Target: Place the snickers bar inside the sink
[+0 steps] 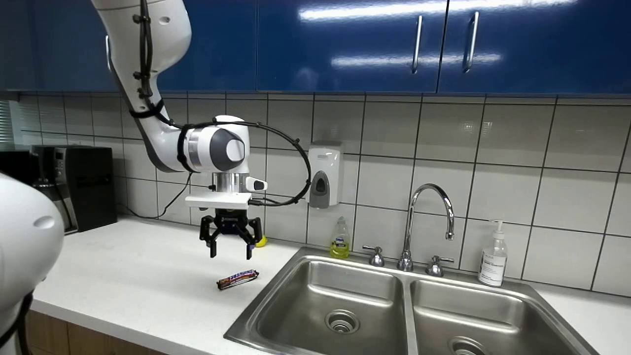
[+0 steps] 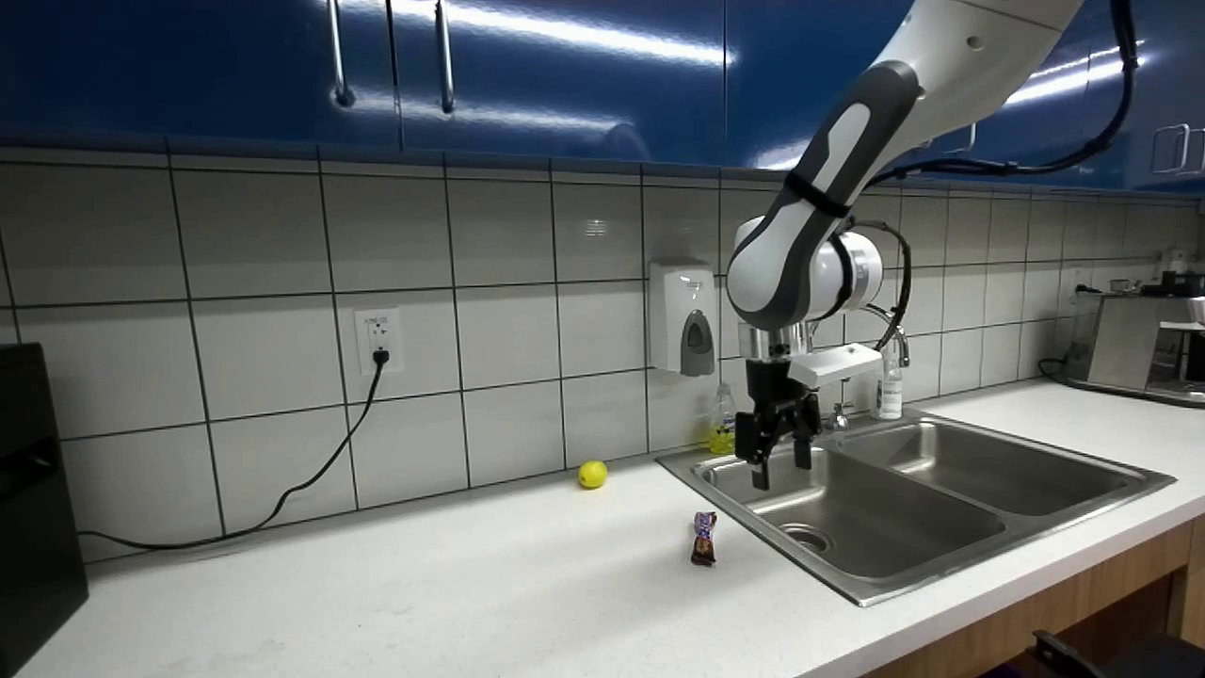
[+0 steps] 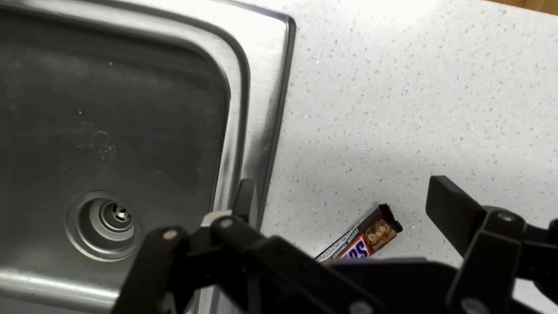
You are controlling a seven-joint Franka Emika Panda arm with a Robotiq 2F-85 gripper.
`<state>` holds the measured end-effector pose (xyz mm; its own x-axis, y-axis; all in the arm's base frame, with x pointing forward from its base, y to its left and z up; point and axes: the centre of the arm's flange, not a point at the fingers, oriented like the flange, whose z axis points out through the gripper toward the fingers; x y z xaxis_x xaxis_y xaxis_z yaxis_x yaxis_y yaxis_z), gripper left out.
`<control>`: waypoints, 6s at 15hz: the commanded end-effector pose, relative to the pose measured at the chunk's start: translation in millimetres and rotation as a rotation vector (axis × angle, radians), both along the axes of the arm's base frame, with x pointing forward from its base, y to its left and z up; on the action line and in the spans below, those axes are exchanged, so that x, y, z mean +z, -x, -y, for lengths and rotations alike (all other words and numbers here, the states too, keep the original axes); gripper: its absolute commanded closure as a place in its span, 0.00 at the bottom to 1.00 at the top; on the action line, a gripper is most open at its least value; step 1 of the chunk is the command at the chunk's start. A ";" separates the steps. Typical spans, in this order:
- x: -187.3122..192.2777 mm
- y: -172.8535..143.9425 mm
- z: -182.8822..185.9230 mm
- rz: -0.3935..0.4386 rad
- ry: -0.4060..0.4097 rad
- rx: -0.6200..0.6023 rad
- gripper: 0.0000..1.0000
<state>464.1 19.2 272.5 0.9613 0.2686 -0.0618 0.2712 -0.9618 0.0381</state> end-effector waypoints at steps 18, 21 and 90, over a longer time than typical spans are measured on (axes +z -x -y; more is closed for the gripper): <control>-64.2 -77.9 -38.7 -0.015 -0.041 0.018 0.00; -62.2 -76.4 -37.9 -0.023 -0.049 0.023 0.00; -43.7 -131.1 20.9 0.102 0.007 -0.660 0.96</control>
